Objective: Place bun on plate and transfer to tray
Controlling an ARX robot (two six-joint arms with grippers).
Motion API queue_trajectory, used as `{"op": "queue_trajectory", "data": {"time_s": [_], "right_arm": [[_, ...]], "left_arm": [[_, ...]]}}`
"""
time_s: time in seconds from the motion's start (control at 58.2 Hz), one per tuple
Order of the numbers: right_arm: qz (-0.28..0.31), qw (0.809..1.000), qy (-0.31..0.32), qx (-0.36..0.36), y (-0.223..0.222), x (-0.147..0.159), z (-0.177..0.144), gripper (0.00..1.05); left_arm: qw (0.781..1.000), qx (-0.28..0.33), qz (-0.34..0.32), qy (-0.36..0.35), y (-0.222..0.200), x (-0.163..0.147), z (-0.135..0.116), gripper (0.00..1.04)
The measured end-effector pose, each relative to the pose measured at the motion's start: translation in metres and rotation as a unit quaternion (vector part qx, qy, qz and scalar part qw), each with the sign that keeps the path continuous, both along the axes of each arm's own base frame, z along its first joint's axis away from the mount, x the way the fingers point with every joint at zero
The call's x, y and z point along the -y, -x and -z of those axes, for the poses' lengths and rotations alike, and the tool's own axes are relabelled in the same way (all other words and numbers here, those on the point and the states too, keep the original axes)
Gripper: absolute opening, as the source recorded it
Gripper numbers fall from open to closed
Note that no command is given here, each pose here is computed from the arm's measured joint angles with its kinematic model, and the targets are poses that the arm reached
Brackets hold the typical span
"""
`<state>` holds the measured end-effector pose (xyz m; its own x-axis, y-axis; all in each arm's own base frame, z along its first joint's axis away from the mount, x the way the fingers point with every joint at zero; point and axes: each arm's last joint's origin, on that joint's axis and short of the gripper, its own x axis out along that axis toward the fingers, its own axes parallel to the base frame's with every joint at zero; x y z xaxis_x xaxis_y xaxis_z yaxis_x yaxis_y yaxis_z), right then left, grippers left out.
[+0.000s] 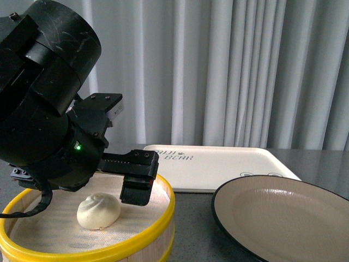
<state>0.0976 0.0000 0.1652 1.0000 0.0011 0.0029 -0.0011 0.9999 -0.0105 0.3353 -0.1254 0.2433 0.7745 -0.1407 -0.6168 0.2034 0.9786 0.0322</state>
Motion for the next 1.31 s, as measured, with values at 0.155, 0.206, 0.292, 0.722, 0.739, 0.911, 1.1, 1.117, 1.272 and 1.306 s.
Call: {"op": "queue_trajectory", "data": {"time_s": [0.155, 0.206, 0.292, 0.722, 0.739, 0.911, 1.1, 1.117, 1.272, 1.306], "right_arm": [[0.0, 1.0, 0.0, 0.0, 0.0, 0.0, 0.0, 0.96], [0.0, 1.0, 0.0, 0.0, 0.0, 0.0, 0.0, 0.96], [0.0, 1.0, 0.0, 0.0, 0.0, 0.0, 0.0, 0.96], [0.0, 1.0, 0.0, 0.0, 0.0, 0.0, 0.0, 0.96], [0.0, 1.0, 0.0, 0.0, 0.0, 0.0, 0.0, 0.96], [0.0, 1.0, 0.0, 0.0, 0.0, 0.0, 0.0, 0.96], [0.0, 1.0, 0.0, 0.0, 0.0, 0.0, 0.0, 0.96], [0.0, 1.0, 0.0, 0.0, 0.0, 0.0, 0.0, 0.96], [0.0, 1.0, 0.0, 0.0, 0.0, 0.0, 0.0, 0.96], [0.0, 1.0, 0.0, 0.0, 0.0, 0.0, 0.0, 0.96]], "left_arm": [[1.0, -0.01, -0.005, -0.003, -0.002, 0.001, 0.006, 0.98], [1.0, -0.011, -0.006, -0.004, -0.002, 0.001, 0.007, 0.98], [1.0, -0.013, -0.006, -0.004, -0.003, 0.001, 0.008, 0.98], [0.999, -0.035, -0.018, -0.015, -0.001, 0.002, 0.019, 0.78], [0.999, -0.034, -0.017, -0.014, 0.0, 0.002, 0.018, 0.75], [1.0, -0.018, 0.006, 0.008, 0.004, 0.006, 0.01, 0.48], [0.999, 0.022, 0.037, 0.029, 0.011, 0.013, -0.01, 0.22], [0.998, 0.032, 0.04, 0.033, 0.012, 0.015, -0.012, 0.19], [0.99, 0.096, 0.08, 0.066, 0.015, 0.027, -0.031, 0.05], [0.987, 0.109, 0.093, 0.073, 0.017, 0.032, -0.035, 0.05]]}}
